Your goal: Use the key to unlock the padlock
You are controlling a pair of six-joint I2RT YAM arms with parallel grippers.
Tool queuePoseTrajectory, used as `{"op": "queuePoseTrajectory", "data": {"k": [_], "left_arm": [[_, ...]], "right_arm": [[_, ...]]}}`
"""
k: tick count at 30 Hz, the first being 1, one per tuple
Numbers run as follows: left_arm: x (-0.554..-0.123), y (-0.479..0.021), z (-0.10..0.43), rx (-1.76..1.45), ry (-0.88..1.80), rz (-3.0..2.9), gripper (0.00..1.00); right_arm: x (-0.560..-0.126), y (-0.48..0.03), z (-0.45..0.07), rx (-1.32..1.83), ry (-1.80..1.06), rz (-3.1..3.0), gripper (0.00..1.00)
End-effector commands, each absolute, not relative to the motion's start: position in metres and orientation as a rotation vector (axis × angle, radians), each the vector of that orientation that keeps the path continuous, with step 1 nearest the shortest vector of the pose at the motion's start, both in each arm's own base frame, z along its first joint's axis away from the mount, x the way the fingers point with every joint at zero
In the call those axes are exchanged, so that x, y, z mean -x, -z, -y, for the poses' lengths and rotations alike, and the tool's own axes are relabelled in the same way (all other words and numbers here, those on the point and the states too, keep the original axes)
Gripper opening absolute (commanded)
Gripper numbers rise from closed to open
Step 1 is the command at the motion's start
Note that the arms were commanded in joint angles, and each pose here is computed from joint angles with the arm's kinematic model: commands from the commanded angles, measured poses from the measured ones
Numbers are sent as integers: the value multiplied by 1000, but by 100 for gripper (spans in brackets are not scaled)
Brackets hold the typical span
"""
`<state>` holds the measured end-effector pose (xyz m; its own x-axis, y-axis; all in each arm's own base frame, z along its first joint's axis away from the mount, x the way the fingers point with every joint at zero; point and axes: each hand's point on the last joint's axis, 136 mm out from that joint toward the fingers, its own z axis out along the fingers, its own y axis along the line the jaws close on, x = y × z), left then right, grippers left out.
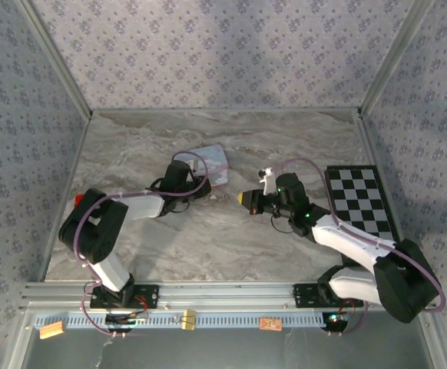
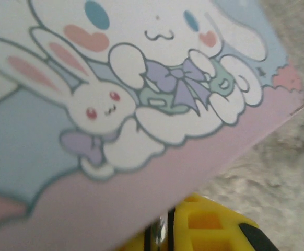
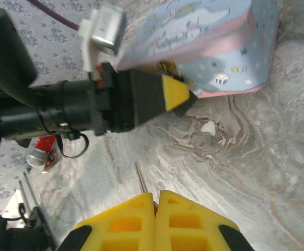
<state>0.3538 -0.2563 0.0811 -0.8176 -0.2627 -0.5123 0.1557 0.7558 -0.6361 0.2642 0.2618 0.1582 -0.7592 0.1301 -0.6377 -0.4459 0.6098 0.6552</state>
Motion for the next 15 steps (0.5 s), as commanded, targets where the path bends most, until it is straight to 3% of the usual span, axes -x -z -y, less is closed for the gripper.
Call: {"op": "queuePoseTrajectory", "data": {"k": [1,15], "left_arm": [[-347,-118,264,24,1096,-2284,2],[-338,-157,262,47,1338,-2290,0]], "right_arm": [[-260,-153,-271,198,-1235,-2185,0],[-284,-137,-315,126,-1455,-2143,0]]}}
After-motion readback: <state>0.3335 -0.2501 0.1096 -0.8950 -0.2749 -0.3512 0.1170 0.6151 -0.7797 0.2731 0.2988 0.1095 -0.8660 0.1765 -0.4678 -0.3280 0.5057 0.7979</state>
